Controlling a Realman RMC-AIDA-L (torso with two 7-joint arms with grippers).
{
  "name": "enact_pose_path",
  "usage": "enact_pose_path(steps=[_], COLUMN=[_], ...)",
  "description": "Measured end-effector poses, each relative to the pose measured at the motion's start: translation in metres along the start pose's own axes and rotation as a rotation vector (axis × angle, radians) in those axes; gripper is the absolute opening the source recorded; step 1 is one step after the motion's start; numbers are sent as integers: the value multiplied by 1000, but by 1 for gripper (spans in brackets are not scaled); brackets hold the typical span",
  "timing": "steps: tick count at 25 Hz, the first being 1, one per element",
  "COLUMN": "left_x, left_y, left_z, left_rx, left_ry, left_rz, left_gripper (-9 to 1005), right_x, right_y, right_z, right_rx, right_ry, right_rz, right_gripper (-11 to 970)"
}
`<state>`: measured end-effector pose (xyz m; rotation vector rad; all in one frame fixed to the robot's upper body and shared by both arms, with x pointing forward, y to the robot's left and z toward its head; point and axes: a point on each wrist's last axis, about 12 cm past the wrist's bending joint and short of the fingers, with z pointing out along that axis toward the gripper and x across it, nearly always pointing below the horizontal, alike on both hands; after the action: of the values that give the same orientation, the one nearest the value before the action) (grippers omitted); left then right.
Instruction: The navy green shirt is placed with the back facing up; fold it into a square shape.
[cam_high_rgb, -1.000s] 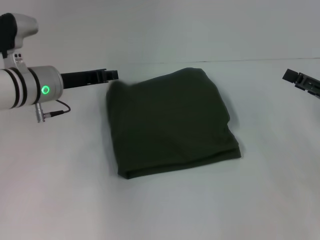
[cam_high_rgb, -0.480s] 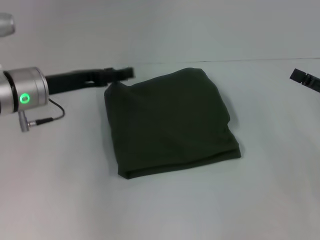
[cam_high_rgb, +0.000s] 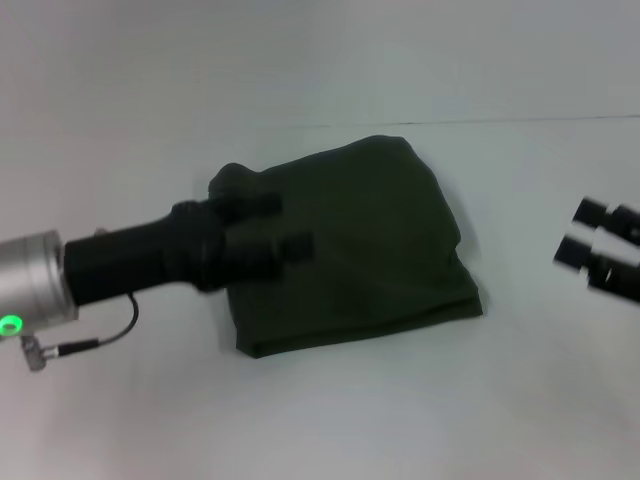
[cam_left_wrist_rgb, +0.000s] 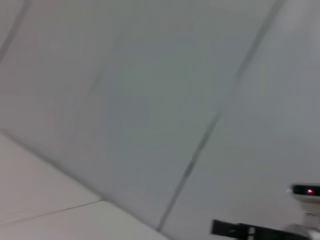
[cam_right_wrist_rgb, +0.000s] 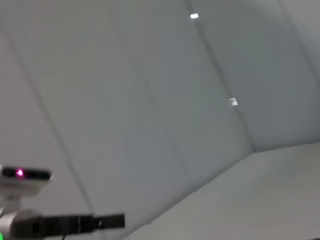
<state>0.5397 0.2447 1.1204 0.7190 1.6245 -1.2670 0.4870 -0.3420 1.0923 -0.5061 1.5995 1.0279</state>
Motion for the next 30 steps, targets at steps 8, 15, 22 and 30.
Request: enact_pose_path(steps=[8, 15, 22, 30], left_x=[21, 34, 40, 46], left_y=[-19, -20, -21, -23], left_z=[-13, -15, -13, -11], left_rx=[107, 115, 133, 151], left_ry=[41, 153, 204, 236], left_rz=[96, 68, 51, 33], left_gripper=[945, 945, 946, 946], right_x=[24, 38, 42, 43], right_y=[21, 21, 23, 24], right_z=[4, 6, 8, 15], right_rx=[-155, -162, -181, -216], right_ry=[129, 244, 277, 316], right_rz=[-101, -88, -73, -56], right_gripper=[899, 895, 895, 895])
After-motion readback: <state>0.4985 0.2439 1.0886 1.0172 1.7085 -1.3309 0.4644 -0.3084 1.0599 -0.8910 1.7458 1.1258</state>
